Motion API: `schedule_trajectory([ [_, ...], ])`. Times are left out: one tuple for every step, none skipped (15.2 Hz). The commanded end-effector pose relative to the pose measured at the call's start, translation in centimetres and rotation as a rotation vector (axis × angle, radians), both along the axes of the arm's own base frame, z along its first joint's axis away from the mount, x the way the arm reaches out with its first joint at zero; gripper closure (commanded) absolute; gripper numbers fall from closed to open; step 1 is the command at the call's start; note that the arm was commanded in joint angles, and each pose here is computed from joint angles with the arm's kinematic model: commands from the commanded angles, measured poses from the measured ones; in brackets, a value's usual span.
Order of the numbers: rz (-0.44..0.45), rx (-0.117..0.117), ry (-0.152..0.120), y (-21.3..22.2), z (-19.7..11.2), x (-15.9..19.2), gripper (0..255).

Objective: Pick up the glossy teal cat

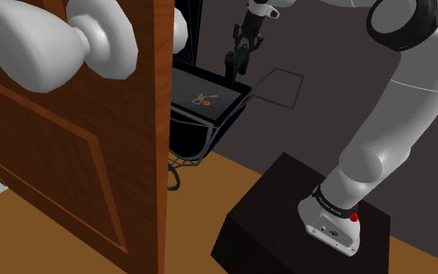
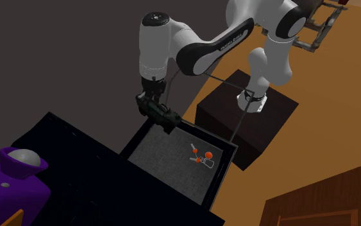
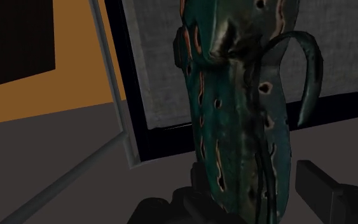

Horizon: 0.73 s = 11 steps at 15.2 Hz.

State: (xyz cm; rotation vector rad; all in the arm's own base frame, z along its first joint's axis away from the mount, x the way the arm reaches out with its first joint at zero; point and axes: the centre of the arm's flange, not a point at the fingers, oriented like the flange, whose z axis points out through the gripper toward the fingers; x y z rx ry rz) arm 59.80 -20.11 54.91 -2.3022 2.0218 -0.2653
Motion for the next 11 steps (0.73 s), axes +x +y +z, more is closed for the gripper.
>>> schedule_trajectory([
  [0.000, 0.000, -0.001, 0.1, 1.3, 0.0, 255],
  [0.000, 0.000, -0.001, 0.1, 1.8, 0.0, 255],
  [0.000, 0.000, -0.001, 0.1, 2.3, 0.0, 255],
  [0.000, 0.000, -0.001, 0.1, 2.8, 0.0, 255],
  [0.000, 0.000, -0.001, 0.1, 3.4, 0.0, 255],
  [0.000, 0.000, -0.001, 0.1, 3.9, 0.0, 255],
  [0.000, 0.000, -0.001, 0.1, 4.4, 0.0, 255],
  [0.000, 0.000, -0.001, 0.1, 5.0, 0.0, 255],
  [0.000, 0.000, -0.001, 0.1, 5.5, 0.0, 255],
  [0.000, 0.000, -0.001, 0.1, 5.6, 0.0, 255],
  [0.000, 0.000, -0.001, 0.1, 5.6, 0.0, 255],
])
